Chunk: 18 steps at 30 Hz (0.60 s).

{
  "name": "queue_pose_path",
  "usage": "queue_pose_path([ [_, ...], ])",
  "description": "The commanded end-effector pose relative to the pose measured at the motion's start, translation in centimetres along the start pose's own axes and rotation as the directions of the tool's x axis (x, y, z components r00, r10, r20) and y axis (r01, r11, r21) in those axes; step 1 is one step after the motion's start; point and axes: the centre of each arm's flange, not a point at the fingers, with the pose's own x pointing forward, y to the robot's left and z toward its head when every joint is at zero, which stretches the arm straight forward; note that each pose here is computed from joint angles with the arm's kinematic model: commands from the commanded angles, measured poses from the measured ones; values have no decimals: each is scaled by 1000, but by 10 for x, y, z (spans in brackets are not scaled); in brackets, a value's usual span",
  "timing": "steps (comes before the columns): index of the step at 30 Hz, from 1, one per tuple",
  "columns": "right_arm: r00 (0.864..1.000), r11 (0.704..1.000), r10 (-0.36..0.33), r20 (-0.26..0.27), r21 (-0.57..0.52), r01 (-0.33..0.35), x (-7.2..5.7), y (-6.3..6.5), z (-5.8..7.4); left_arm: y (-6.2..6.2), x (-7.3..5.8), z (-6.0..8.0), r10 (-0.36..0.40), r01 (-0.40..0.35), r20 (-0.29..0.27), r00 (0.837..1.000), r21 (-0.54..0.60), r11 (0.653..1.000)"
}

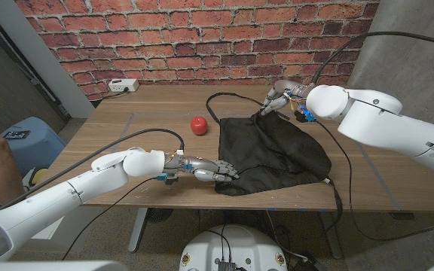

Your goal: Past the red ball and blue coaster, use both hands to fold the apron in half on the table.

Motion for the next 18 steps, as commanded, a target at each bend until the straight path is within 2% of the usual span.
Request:
queue_pose_path([
  [1, 998, 999, 50, 39, -2, -50, -4, 17, 8, 0, 1, 0, -3, 3, 0, 1000, -4, 1000],
  [18, 990, 994, 111, 81, -28, -109, -9, 37, 20, 1, 3, 1, -1, 1, 4, 1000, -2, 1000],
])
